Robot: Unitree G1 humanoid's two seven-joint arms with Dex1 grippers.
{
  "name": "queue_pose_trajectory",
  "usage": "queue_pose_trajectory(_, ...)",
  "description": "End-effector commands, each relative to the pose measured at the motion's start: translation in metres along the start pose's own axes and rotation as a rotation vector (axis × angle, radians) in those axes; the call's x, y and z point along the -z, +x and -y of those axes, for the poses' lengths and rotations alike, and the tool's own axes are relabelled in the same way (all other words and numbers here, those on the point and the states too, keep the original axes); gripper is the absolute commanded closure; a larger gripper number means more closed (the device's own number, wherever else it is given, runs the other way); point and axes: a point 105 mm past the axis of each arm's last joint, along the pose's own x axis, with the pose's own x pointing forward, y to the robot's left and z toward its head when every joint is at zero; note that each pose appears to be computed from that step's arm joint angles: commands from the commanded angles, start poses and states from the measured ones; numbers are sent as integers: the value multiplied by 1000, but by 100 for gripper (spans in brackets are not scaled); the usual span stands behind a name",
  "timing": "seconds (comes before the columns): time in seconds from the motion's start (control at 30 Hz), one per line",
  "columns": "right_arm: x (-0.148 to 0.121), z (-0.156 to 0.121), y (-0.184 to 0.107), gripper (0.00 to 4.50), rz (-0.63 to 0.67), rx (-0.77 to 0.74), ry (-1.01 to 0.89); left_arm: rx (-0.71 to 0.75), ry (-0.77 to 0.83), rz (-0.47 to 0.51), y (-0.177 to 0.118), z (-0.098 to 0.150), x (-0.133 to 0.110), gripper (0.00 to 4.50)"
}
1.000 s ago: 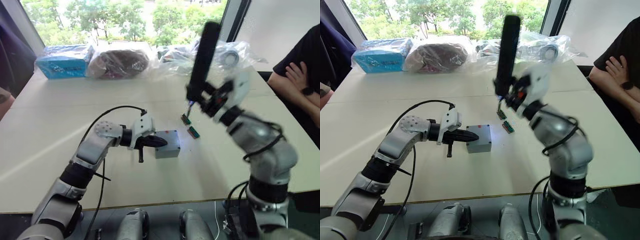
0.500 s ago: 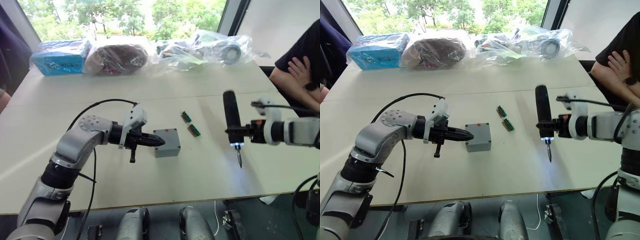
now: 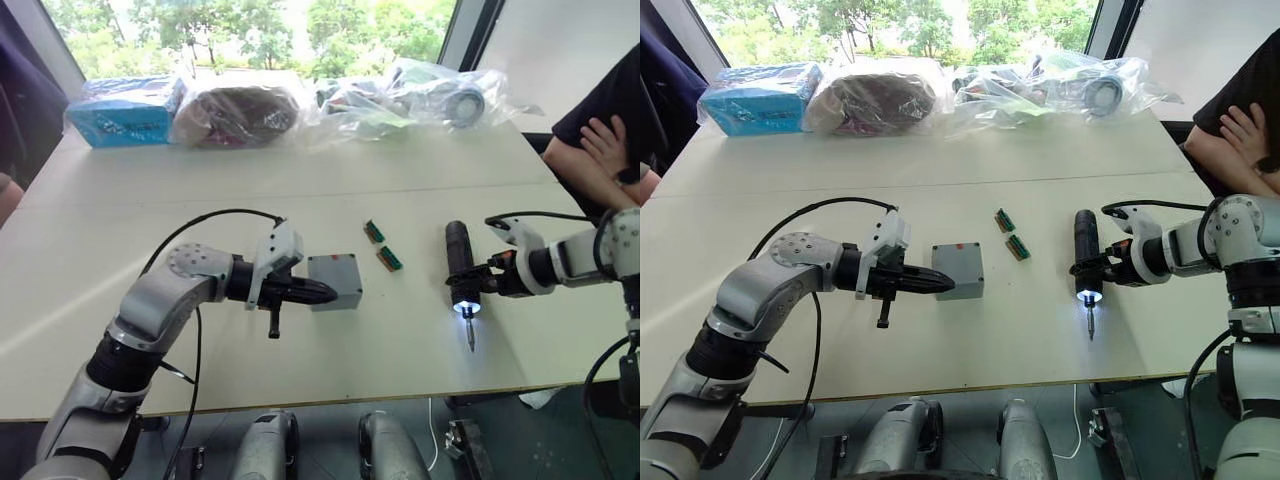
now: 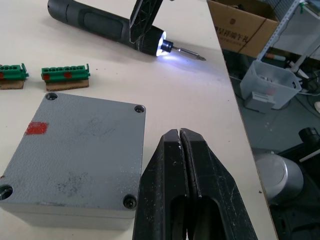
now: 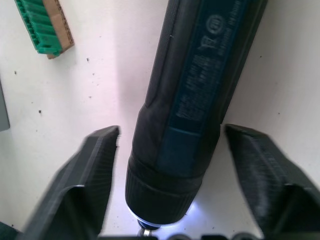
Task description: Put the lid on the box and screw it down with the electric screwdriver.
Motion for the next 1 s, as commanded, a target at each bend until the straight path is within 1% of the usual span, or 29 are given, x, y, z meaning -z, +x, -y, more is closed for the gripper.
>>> queue_pose_trajectory(0.03,-3,13,-10,1,15,84,-18,-12,38,21,-6,0,-8,450)
queue_pose_trajectory(0.17,-18,8,-21,1,97,73,-73,-46,27,46,-16,-9,-15,450)
queue_pose_trajectory(0.2,-24,3,-27,1,132,52,-92,-59,19,60,-20,-13,-18,450)
queue_pose_trajectory(0.3,-40,-22,-48,1,248,-49,-195,-99,-6,93,-32,-22,-24,450)
queue_pose_trajectory(0.37,-46,-42,-62,1,321,-129,-265,-129,-12,92,-36,-28,-22,450)
queue_pose_trajectory(0.47,-47,-74,-75,1,455,-228,-423,-226,28,75,-36,-42,-17,450)
queue_pose_trajectory(0.5,-41,-83,-75,1,476,-247,-484,-262,35,65,-33,-48,-15,450)
queue_pose_trajectory(0.57,-27,-100,-67,1,507,-245,-623,-288,38,58,-29,-52,-12,450)
queue_pose_trajectory(0.67,2,-118,-42,1,486,-244,-793,-291,60,23,-18,-54,-2,450)
queue_pose_trajectory(0.73,23,-127,-19,1,448,-272,-839,-287,65,-9,-14,-54,8,450)
queue_pose_trajectory(0.8,37,-130,-1,1,422,-277,-863,-288,77,-43,-11,-55,17,450)
queue_pose_trajectory(0.9,48,-137,21,1,406,-281,-922,-275,91,-85,-9,-55,28,450)
queue_pose_trajectory(1.0,49,-145,39,1,409,-291,-958,-276,94,-91,-8,-57,30,450)
